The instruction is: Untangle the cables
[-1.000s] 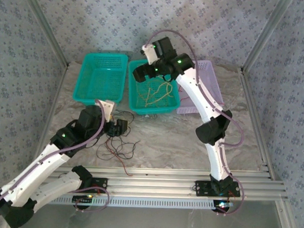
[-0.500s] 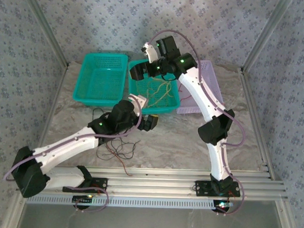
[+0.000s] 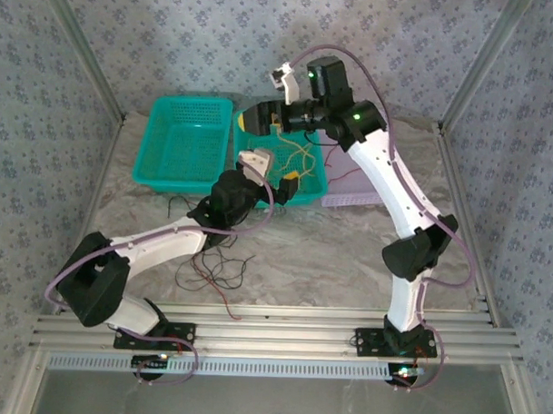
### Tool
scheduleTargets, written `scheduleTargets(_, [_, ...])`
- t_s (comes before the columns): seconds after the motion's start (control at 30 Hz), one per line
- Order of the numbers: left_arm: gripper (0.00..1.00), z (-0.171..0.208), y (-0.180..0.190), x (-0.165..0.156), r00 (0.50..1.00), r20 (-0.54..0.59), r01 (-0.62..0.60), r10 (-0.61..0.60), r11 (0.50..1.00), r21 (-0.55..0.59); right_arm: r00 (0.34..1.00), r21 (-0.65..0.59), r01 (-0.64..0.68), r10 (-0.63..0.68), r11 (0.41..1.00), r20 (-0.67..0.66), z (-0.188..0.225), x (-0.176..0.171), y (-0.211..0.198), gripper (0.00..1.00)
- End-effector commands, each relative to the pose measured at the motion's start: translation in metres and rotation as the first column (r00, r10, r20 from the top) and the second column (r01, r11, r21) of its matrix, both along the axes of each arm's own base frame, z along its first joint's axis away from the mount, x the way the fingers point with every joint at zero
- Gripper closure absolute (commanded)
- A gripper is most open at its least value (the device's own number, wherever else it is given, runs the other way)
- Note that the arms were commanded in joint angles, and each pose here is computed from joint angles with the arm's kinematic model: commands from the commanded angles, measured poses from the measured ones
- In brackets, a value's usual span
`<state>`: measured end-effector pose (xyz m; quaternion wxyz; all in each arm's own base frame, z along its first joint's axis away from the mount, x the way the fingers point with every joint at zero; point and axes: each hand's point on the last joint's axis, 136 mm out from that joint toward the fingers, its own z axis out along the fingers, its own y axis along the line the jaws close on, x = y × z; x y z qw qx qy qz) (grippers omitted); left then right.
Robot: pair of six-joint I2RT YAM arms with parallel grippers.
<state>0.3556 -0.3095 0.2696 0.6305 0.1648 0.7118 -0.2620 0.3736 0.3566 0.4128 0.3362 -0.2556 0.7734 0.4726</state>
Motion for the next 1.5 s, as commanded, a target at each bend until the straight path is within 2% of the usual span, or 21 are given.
scheduleTargets(0.0, [0.0,0.048,-0.003,0.005,0.989,0.148,0.002,0.023,0.986,-0.169,1.0,0.146,-0.017,0.017,0.989,-0.001,0.036,-0.007,-0.004,0.0])
scheduleTargets(0.37, [0.0,0.076,-0.016,0.002,0.984,0.175,0.096,-0.039,0.938,-0.333,0.996,0.195,-0.081,0.084,0.977,-0.006,0.043,-0.022,0.0,0.0])
scheduleTargets(0.53, [0.0,0.092,-0.011,-0.004,0.984,0.163,0.132,-0.067,0.891,-0.434,0.994,0.204,-0.105,0.106,0.973,0.007,0.043,-0.027,0.003,0.0])
scheduleTargets(0.63, [0.01,0.097,-0.008,-0.004,0.985,0.163,0.13,-0.059,0.872,-0.472,0.993,0.215,-0.118,0.119,0.97,0.007,0.045,-0.03,0.005,0.01])
scheduleTargets(0.77, [0.07,0.099,-0.002,0.004,0.988,0.154,0.096,-0.023,0.868,-0.487,0.989,0.24,-0.143,0.146,0.96,0.005,0.05,-0.04,0.01,0.01])
scheduleTargets(0.97, [0.22,0.101,0.01,0.018,0.989,0.147,0.067,0.008,0.864,-0.499,0.982,0.264,-0.189,0.188,0.946,0.03,0.064,-0.064,0.014,0.02])
scheduleTargets(1.07, [0.34,0.104,0.013,0.021,0.988,0.151,0.068,0.009,0.863,-0.501,0.977,0.278,-0.21,0.209,0.937,0.033,0.069,-0.074,0.016,0.02])
scheduleTargets(1.3, [0.73,0.11,0.011,0.021,0.986,0.163,0.106,-0.028,0.864,-0.493,0.97,0.289,-0.244,0.239,0.926,0.053,0.073,-0.085,0.018,0.02])
scheduleTargets(1.47, [0.91,0.106,0.014,0.022,0.989,0.139,0.112,-0.051,0.874,-0.473,0.987,0.262,-0.16,0.15,0.952,0.059,0.07,-0.072,0.001,0.02])
